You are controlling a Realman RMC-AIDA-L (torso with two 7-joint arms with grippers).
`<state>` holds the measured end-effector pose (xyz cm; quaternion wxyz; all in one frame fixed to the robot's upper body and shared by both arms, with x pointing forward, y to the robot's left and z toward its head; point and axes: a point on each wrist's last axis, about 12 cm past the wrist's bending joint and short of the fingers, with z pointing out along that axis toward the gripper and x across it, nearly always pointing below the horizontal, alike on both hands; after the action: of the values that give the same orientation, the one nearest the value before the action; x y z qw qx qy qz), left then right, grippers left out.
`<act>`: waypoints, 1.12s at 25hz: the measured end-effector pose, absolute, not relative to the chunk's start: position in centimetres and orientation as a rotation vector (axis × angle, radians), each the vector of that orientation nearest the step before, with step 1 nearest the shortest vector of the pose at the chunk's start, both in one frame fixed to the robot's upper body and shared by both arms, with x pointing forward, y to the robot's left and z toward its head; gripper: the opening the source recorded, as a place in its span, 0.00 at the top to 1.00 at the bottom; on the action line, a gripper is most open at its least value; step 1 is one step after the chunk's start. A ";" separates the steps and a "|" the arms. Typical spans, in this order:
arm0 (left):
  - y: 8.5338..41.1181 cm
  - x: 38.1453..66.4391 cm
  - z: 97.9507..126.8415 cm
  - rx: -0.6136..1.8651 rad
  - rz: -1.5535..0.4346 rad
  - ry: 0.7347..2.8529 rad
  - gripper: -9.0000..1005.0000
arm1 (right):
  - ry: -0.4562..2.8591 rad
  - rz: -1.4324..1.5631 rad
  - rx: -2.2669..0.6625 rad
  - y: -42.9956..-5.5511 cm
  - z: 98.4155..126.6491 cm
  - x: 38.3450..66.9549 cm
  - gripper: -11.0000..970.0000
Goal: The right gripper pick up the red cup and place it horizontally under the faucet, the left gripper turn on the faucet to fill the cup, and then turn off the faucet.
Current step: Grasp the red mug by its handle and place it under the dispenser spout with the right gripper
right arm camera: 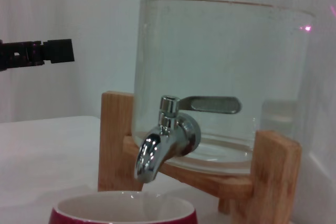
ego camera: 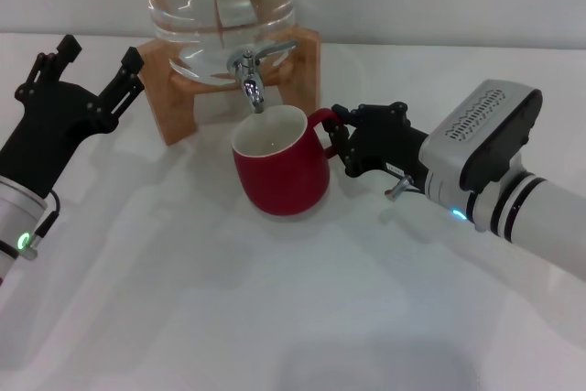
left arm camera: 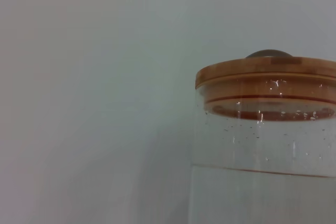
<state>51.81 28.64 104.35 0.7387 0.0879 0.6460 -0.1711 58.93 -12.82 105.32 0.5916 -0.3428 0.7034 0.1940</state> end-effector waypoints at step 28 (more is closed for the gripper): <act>28.6 51.8 104.3 0.197 -0.379 1.418 0.12 | 1.697 0.421 -0.768 -12.7 105.6 60.0 0.85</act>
<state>51.79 28.56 104.33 0.7381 0.0897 0.6461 -0.1725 60.04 -12.74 105.56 0.5778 -0.3282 0.7253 0.1798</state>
